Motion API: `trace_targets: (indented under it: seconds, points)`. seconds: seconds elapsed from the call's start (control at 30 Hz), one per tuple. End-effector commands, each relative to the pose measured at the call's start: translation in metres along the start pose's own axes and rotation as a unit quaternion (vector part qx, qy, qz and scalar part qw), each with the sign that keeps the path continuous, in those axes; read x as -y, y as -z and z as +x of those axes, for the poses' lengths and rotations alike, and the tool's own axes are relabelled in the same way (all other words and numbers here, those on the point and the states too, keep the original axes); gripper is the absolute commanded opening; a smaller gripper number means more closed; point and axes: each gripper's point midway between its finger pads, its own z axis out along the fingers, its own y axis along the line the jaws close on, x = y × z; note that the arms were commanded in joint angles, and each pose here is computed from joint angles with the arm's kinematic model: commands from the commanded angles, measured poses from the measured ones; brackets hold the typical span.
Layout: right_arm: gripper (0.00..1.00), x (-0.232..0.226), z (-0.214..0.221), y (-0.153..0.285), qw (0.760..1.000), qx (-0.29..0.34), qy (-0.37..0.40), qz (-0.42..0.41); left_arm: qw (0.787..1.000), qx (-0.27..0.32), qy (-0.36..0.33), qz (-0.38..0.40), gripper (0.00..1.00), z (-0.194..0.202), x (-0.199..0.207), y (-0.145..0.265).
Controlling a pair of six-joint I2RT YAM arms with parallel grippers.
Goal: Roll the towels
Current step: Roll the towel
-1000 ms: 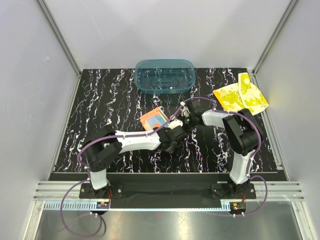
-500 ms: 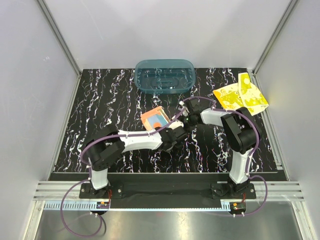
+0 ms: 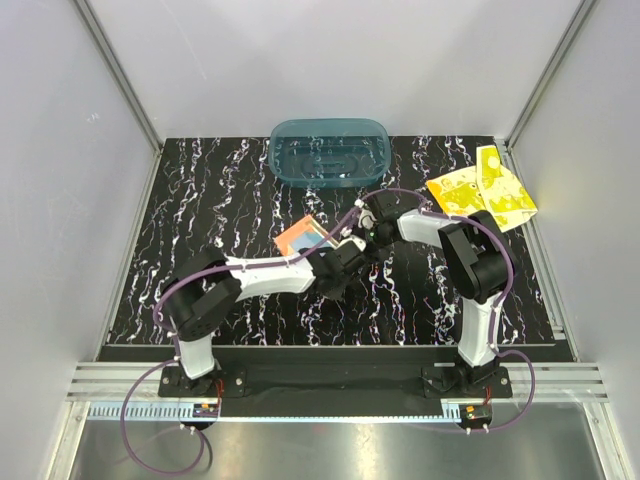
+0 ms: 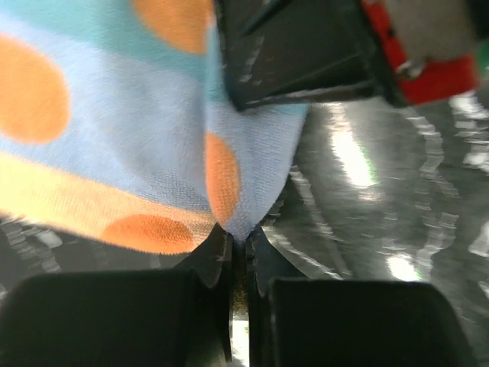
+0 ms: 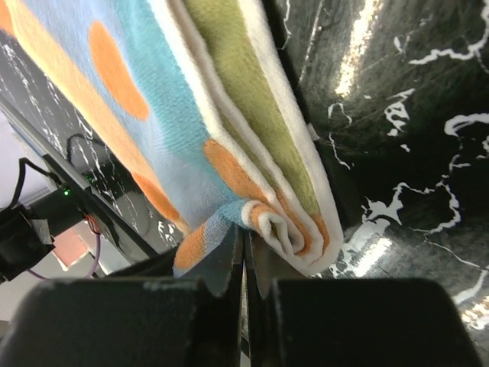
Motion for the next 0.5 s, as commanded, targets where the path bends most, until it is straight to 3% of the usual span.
trace_targets:
  seconds: [0.0, 0.13, 0.3, 0.43, 0.47]
  points:
    - [0.05, 0.051, 0.0, 0.0, 0.994, 0.008, 0.008, 0.109, 0.981, -0.068, 0.055, 0.175, 0.0, 0.03, 0.063, 0.0]
    - [0.06, 0.061, -0.004, 0.013, 0.99, 0.015, 0.006, 0.143, 0.946, -0.081, 0.127, 0.288, 0.0, 0.018, 0.085, 0.015]
    - [0.15, 0.06, -0.023, 0.04, 0.982, 0.048, 0.015, 0.18, 0.917, -0.082, 0.205, 0.333, 0.0, 0.003, 0.075, 0.004]
    - [0.41, 0.044, -0.04, 0.073, 0.976, 0.083, 0.026, 0.201, 0.897, -0.094, 0.245, 0.356, 0.0, 0.005, 0.072, 0.001]
    - [0.52, 0.034, -0.044, 0.084, 0.975, 0.099, 0.031, 0.197, 0.894, -0.092, 0.252, 0.359, 0.0, 0.006, 0.07, -0.002]
